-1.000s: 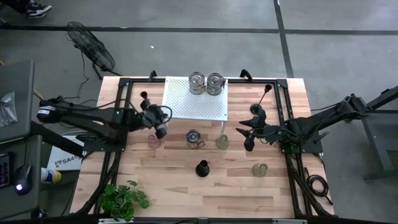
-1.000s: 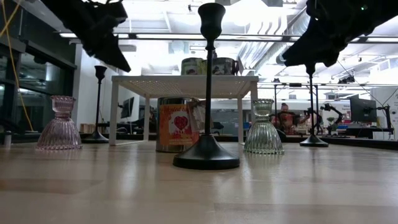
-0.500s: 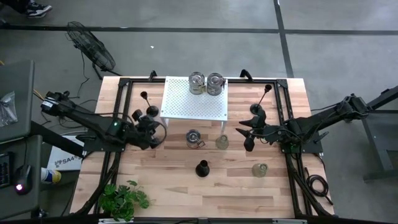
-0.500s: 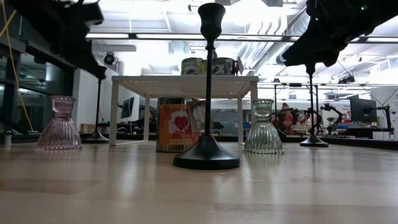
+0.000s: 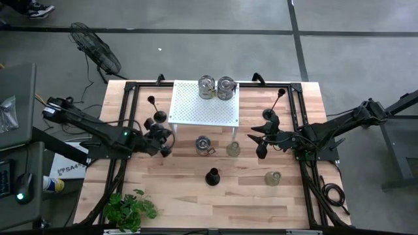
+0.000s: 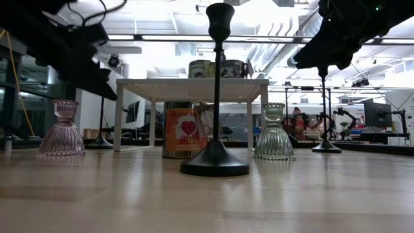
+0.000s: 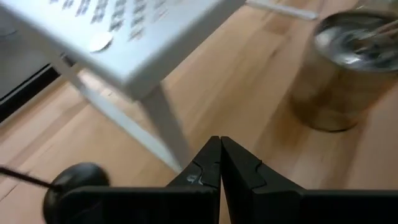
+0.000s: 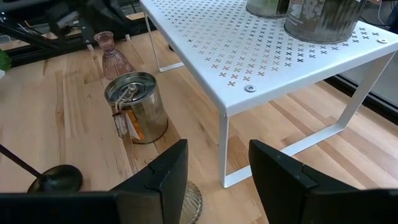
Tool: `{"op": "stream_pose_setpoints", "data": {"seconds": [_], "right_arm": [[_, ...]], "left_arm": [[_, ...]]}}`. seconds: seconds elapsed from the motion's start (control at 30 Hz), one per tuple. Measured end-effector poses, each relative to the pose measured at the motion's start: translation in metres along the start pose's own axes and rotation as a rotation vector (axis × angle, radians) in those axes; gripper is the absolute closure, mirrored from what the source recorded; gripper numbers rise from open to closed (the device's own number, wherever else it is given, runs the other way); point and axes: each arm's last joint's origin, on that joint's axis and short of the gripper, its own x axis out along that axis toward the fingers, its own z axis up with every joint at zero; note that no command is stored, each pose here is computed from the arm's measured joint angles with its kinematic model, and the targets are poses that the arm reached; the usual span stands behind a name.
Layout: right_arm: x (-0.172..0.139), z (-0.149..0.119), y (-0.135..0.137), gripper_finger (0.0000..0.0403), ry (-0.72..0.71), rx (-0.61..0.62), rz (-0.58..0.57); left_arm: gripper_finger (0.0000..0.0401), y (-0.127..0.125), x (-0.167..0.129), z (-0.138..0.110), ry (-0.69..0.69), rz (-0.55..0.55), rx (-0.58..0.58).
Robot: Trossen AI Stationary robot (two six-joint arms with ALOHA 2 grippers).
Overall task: Pick & Place candle stick holders
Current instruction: Adjust the shelf
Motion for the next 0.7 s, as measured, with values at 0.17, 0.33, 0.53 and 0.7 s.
{"op": "stream_pose_setpoints", "data": {"seconds": [0.17,0.33,0.53,0.7], "right_arm": [[0.000,0.000,0.000,0.0241,0.000,0.000,0.000],[0.000,0.000,0.000,0.0241,-0.001,0.001,-0.001],[0.000,0.000,0.000,0.0241,-0.005,0.001,-0.007],[0.000,0.001,0.000,0.0241,-0.011,0.008,-0.015]], "left_arm": [[0.0401,0.008,0.011,0.006,-0.002,0.013,0.003],[0.0401,0.018,0.022,0.016,-0.006,-0.007,0.006],[0.0401,0.025,0.036,0.025,-0.011,-0.050,-0.002],[0.0401,0.027,0.046,0.030,-0.028,-0.093,-0.004]]}}
